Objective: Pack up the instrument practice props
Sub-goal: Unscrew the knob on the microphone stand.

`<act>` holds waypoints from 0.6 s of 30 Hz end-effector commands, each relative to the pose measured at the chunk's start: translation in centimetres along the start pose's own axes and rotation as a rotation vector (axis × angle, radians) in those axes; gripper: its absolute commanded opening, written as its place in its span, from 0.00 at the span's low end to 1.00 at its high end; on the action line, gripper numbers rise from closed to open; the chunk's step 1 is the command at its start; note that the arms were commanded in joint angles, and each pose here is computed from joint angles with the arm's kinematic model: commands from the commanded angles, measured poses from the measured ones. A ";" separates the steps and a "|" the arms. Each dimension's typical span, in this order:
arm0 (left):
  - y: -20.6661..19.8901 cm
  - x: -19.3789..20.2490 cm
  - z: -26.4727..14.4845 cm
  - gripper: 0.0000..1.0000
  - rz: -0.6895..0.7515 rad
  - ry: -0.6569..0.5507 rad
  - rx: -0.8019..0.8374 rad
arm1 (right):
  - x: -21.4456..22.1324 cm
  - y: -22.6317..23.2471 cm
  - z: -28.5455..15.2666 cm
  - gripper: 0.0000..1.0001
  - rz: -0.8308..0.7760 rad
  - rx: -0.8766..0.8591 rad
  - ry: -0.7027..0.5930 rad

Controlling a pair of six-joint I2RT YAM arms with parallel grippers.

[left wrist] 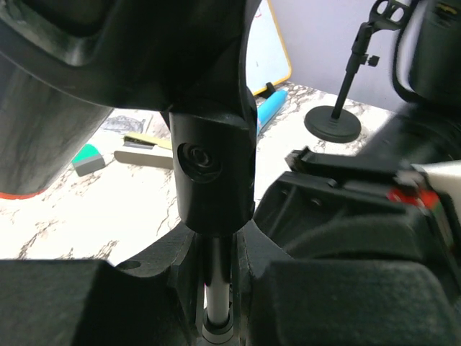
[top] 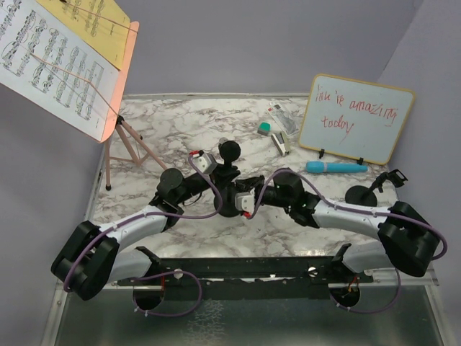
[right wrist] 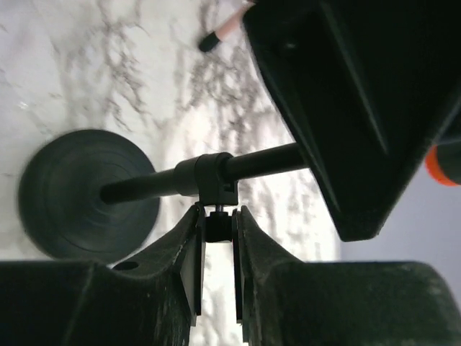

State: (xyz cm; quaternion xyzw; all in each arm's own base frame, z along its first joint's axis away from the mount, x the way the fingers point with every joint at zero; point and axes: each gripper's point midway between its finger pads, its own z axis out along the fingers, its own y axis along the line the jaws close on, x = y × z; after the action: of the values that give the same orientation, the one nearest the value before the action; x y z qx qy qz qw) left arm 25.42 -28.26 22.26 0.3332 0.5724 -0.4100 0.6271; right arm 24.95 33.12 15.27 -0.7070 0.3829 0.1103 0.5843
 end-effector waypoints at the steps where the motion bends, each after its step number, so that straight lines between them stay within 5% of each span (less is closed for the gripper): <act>1: -0.1 0.1 0.4 0.00 -0.024 0.010 -0.002 | 4.3 0.7 -1.0 0.00 -0.322 0.108 0.270; 10: 0.4 0.1 0.3 0.00 -0.021 0.017 -0.026 | 3.4 -1.2 -2.2 0.00 -0.665 0.354 0.401; 15: 0.6 0.2 0.3 0.00 -0.018 0.023 -0.041 | 3.5 -0.1 -1.8 0.00 -0.600 0.371 0.387; 18: 0.8 0.4 0.3 0.00 -0.016 0.030 -0.047 | 2.8 0.4 -1.7 0.12 -0.495 0.385 0.326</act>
State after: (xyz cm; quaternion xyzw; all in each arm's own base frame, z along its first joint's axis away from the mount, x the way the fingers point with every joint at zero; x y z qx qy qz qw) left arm 26.17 -27.99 22.08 0.3238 0.5823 -0.3949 0.6326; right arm 25.64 32.59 15.42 -0.6766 0.2406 -0.2235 0.6591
